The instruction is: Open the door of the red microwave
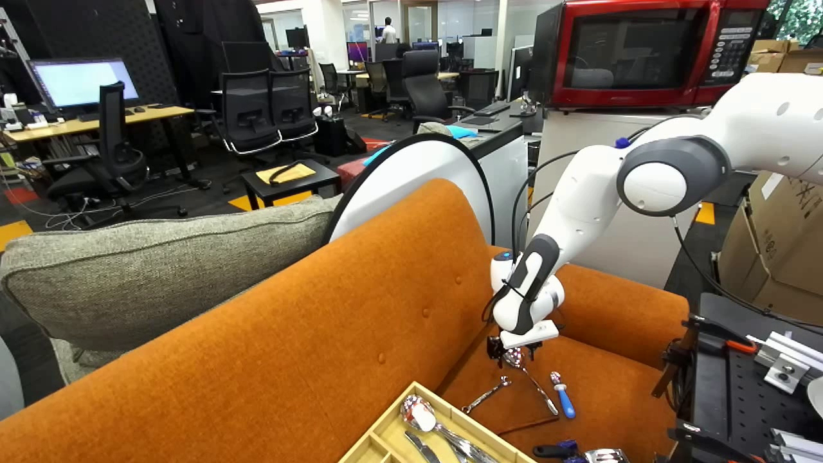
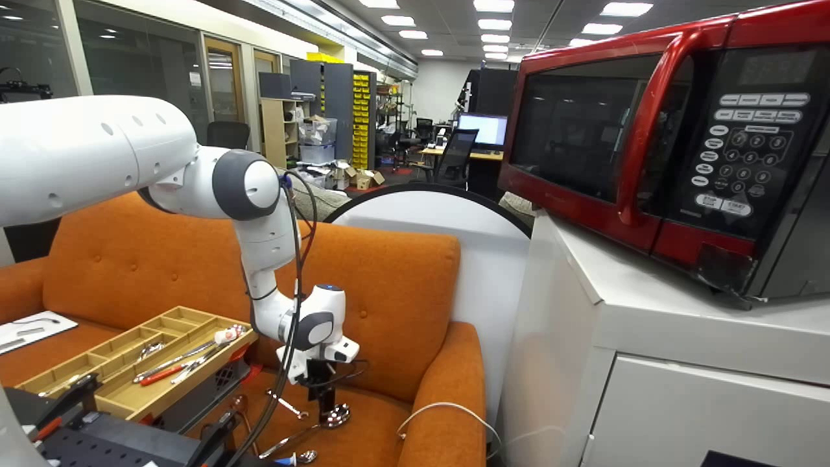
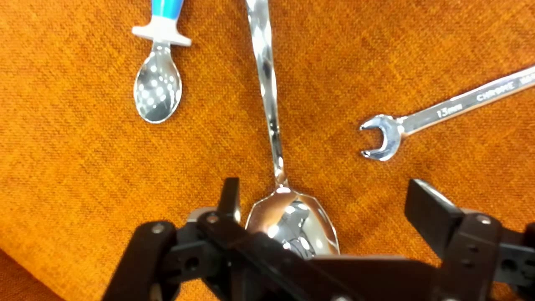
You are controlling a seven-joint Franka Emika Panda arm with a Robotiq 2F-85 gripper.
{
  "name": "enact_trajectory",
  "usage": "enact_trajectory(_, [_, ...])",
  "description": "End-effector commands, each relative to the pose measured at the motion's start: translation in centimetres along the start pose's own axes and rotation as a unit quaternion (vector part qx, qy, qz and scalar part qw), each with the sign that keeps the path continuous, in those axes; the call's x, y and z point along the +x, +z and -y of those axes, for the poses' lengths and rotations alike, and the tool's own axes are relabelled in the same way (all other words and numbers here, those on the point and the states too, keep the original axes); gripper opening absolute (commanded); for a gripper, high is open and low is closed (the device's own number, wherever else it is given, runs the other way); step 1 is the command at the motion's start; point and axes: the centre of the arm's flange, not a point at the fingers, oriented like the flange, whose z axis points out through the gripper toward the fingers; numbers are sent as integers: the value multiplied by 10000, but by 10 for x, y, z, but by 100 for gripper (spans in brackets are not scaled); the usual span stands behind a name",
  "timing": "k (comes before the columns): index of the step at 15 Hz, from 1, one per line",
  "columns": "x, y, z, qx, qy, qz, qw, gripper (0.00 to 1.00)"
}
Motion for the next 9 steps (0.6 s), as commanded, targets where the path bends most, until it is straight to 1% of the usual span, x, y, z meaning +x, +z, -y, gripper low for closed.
enact_trajectory(1, [0, -4, -2, 22, 135, -88, 9999, 100])
enact_trajectory(4, [3, -21, -9, 173, 307, -412, 9985, 100])
enact_trajectory(9, [6, -61, -26, 404, 559, -1016, 9924, 100])
